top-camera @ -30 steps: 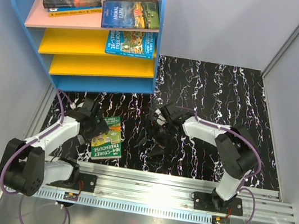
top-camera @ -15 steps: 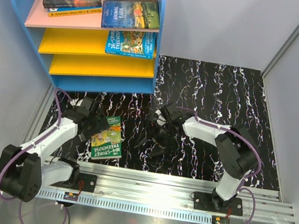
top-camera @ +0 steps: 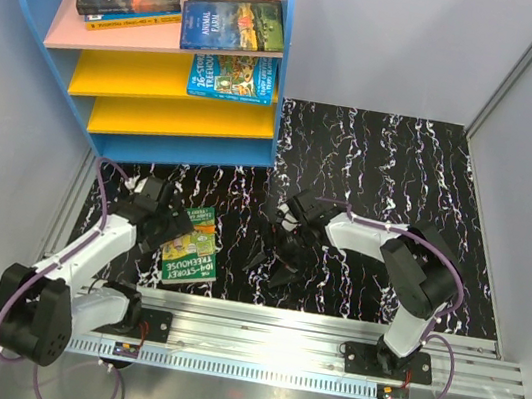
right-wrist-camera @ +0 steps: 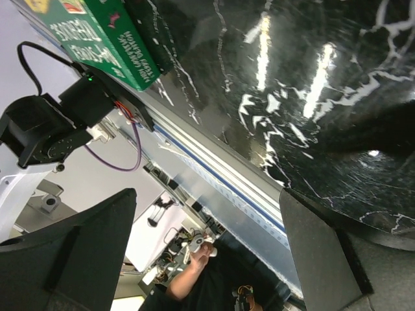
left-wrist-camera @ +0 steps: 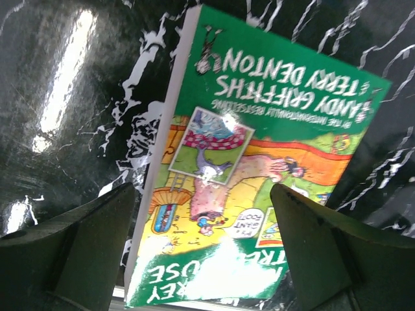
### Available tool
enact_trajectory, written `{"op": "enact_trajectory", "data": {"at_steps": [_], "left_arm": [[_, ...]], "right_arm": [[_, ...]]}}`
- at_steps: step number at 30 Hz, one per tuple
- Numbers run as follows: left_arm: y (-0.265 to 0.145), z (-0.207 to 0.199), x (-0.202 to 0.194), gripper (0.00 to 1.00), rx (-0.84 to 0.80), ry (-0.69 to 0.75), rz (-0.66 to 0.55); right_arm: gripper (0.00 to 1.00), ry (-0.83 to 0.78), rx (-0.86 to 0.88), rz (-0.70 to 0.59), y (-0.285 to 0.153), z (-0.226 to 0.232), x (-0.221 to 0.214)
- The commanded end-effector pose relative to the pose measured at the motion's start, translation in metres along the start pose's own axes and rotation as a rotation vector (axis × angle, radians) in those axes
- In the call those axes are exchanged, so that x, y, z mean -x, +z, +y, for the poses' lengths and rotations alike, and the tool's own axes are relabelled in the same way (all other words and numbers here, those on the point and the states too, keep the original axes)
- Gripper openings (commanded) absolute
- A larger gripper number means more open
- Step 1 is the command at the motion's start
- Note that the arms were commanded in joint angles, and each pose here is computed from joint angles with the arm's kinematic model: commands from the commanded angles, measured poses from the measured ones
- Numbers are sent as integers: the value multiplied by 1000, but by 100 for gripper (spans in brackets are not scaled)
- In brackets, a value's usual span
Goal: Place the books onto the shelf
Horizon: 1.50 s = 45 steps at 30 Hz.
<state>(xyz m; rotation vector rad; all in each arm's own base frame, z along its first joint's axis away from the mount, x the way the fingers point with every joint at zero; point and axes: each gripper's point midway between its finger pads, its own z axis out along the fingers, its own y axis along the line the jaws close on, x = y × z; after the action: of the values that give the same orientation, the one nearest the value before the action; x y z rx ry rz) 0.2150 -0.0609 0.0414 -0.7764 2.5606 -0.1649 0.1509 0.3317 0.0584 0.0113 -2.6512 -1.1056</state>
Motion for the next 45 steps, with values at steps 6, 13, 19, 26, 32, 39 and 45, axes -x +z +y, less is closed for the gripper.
{"op": "enact_trajectory", "data": {"at_steps": [6, 13, 19, 26, 32, 39, 45], "left_arm": [[13, -12, -6, 89, -79, 16, 4], [6, -32, 1, 89, -178, -10, -14], [-3, -49, 9, 88, -240, -18, -24], [-15, -56, 14, 88, -286, -17, -43], [-23, -64, 16, 87, -321, -22, -38], [-16, -68, 7, 86, -358, -10, -4], [-21, -86, 4, 84, -465, 8, 10]], "right_arm": [[100, -14, 17, -22, -8, 6, -1], [100, -13, 0, -19, -9, 2, -4], [100, -5, -3, -7, -6, -3, -7], [100, -12, -6, 1, -3, -4, -4], [100, -6, -5, 12, 0, -6, -4], [100, -6, -10, 20, 2, -9, -4], [100, -5, -17, 24, 1, -11, -5]]}}
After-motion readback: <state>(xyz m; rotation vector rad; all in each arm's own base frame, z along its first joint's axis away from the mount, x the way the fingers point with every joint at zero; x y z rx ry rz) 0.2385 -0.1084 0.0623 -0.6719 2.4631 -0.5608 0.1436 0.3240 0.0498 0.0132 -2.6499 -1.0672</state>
